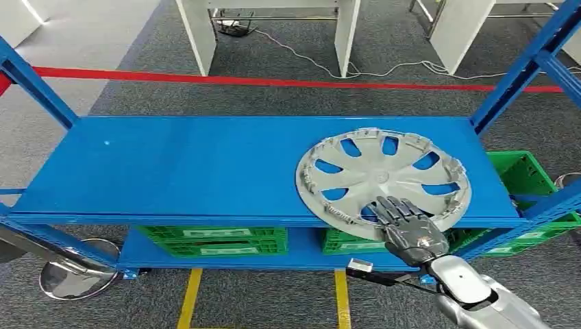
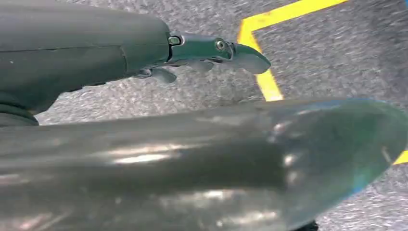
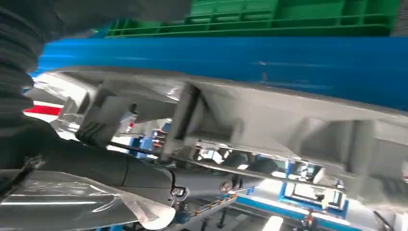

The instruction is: Take the parts from the cabinet and place them on the table.

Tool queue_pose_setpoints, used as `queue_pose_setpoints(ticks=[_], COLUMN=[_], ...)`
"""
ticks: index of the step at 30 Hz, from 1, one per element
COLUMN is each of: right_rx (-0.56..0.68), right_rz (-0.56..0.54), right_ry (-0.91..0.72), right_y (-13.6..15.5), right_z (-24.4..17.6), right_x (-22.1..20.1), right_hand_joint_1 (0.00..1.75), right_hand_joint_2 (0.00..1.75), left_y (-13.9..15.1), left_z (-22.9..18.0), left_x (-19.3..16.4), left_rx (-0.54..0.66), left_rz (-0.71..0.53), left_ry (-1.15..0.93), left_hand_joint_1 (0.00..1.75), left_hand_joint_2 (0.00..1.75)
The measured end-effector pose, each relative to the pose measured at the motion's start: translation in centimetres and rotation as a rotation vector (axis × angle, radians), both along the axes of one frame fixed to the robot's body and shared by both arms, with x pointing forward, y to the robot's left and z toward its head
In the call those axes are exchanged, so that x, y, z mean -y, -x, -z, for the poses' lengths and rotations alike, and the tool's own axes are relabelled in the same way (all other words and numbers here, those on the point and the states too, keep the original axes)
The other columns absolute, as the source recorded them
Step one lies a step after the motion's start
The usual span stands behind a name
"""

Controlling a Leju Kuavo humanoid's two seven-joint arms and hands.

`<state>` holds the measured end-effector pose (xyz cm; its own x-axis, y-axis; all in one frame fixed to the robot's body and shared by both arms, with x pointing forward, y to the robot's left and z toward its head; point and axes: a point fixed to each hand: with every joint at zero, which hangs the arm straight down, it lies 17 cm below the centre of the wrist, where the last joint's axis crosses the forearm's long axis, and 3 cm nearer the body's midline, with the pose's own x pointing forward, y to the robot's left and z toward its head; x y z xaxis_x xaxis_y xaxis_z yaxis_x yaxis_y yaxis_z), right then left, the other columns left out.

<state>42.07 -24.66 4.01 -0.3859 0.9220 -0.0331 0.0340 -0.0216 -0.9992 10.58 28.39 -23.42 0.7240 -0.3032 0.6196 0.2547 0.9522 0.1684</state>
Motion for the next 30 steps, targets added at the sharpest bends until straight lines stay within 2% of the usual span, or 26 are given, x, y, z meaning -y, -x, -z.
queue_pose_setpoints(ticks=[18,25,30], right_rx=[0.018,0.093,0.241], right_rz=[0.031,-0.034,-0.149], right_ry=[0.0,-0.067,-0.182], right_y=[-0.7,-0.1,1.8], right_z=[-0.9,-3.4,-8.2], right_x=[1.0,-0.7,-3.7], right_hand_joint_1=[1.75,1.75,1.75], right_hand_joint_2=[1.75,1.75,1.75], left_y=[0.6,-0.4,-0.7], left_z=[-1.3,-2.7,-3.6], left_x=[0.9,2.0,2.9], left_rx=[-0.009,0.046,0.073], left_rz=[-0.01,-0.037,-0.04], left_ry=[-0.006,0.047,0.129], left_hand_joint_1=[0.0,0.0,0.0], left_hand_joint_2=[0.0,0.0,0.0])
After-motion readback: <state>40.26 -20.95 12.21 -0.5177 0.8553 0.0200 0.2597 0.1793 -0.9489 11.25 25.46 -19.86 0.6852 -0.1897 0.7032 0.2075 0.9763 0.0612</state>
